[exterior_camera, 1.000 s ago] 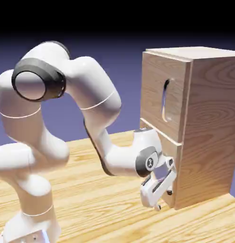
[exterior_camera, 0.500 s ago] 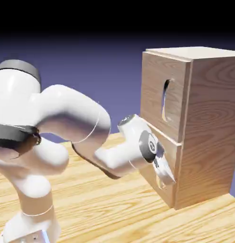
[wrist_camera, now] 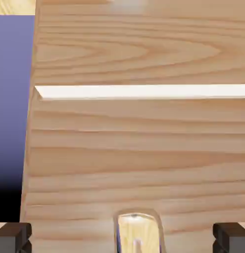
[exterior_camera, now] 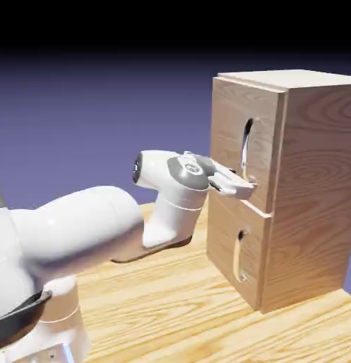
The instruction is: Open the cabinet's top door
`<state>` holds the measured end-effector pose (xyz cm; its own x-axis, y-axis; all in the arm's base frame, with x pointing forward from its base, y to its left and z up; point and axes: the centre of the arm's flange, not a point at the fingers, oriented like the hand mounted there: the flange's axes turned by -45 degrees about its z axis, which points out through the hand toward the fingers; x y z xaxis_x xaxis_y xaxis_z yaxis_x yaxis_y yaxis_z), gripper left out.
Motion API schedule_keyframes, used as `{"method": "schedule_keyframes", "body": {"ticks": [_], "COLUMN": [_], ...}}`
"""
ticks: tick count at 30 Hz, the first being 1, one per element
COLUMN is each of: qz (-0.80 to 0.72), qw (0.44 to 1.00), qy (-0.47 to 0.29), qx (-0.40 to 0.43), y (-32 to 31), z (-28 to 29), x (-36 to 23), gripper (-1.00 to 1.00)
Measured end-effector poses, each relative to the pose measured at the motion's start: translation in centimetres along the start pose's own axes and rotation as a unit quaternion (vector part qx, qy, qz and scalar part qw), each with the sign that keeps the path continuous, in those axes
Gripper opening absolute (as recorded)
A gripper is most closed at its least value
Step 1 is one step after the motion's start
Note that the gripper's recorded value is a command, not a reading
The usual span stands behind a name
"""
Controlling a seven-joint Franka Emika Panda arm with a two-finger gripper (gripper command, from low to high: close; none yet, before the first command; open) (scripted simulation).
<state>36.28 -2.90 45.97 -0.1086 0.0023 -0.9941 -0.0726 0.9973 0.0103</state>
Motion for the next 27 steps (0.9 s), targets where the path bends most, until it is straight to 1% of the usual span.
{"method": "schedule_keyframes", "body": {"ticks": [2,4,8,9,11,19,27], "qz": [-0.007,-0.005,-0.004,-0.005,-0.005,0.001,0.007], "qw": [0.999,0.999,0.999,0.999,0.999,0.991,0.975], "qy": [-0.053,-0.054,-0.054,-0.054,-0.054,-0.054,-0.054], "qx": [-0.004,0.003,0.003,0.003,0.003,0.118,0.215], "y": [0.3,-0.2,-0.3,-0.2,-0.2,3.7,7.9], "z": [-1.4,-2.1,2.0,2.8,2.8,-2.2,-5.7], "x": [-1.6,-1.2,-1.6,-1.7,-1.7,-1.1,-0.7], "gripper": [0.0,0.0,0.0,-1.0,-1.0,-1.0,-1.0]}}
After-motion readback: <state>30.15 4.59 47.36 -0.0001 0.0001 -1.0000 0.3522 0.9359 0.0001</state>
